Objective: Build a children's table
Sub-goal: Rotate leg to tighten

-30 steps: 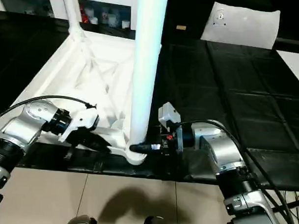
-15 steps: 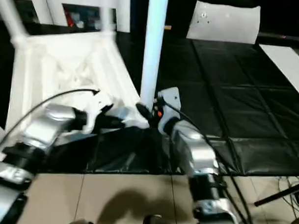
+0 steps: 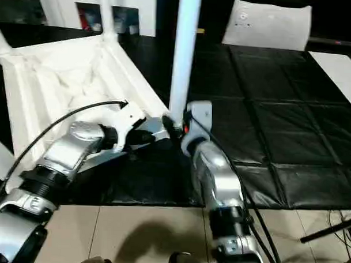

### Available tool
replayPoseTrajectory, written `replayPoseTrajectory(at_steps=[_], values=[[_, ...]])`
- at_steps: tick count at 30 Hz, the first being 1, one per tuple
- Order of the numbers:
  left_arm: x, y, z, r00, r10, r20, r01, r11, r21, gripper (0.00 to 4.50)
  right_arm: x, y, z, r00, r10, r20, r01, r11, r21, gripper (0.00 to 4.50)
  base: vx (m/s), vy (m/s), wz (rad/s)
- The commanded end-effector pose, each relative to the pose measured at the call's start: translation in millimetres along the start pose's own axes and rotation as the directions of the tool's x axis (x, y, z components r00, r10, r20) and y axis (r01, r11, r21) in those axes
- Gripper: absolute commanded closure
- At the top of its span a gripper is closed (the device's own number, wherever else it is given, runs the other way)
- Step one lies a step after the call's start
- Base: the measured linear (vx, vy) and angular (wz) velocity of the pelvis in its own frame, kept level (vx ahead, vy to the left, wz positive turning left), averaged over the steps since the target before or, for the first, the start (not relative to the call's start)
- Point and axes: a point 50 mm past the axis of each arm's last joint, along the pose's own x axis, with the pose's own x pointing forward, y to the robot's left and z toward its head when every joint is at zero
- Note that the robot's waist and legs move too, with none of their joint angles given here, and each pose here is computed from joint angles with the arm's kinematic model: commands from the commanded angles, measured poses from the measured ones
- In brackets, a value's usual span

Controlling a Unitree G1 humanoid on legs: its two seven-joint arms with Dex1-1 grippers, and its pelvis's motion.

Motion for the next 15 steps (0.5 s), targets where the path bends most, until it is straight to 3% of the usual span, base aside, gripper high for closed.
replayPoseTrajectory(at_steps=[1, 4, 9, 12, 13, 15], values=[[-3.4, -6.9, 2.4, 0.991, -0.119, 0.052, 0.115, 0.991, 0.075, 4.5, -5.1, 6.7, -2.5, 0.99, 0.143, -0.013, -0.143, 0.989, -0.028, 0.68, 0.0, 0.0, 0.0], [-15.9, -8.2, -8.1, 0.967, -0.253, 0.037, 0.245, 0.956, 0.161, 4.5, -22.4, -13.0, 4.6, 0.967, 0.251, -0.033, -0.253, 0.961, -0.107, 0.41, 0.0, 0.0, 0.0], [-24.0, -6.6, -16.2, 0.948, -0.319, 0.0, 0.314, 0.932, 0.181, 4.5, -32.5, -22.8, 11.6, 0.933, 0.352, -0.067, -0.358, 0.923, -0.143, 0.17, 0.0, 0.0, 0.0], [-35.3, -5.9, -20.6, 0.902, -0.43, -0.038, 0.428, 0.879, 0.211, 4.5, -42.9, -25.0, 18.8, 0.843, 0.524, -0.12, -0.537, 0.828, -0.163, 0.17, 0.0, 0.0, 0.0], [-35.3, -5.9, -20.6, 0.902, -0.43, -0.038, 0.428, 0.879, 0.211, 4.5, -42.9, -25.0, 18.8, 0.843, 0.524, -0.12, -0.537, 0.828, -0.163, 0.17, 0.0, 0.0, 0.0], [-40.2, -4.5, -22.5, 0.881, -0.469, -0.067, 0.472, 0.854, 0.221, 4.5, -46.2, -24.6, 19.7, 0.793, 0.587, -0.16, -0.608, 0.775, -0.171, 0.17, 0.0, 0.0, 0.0]])
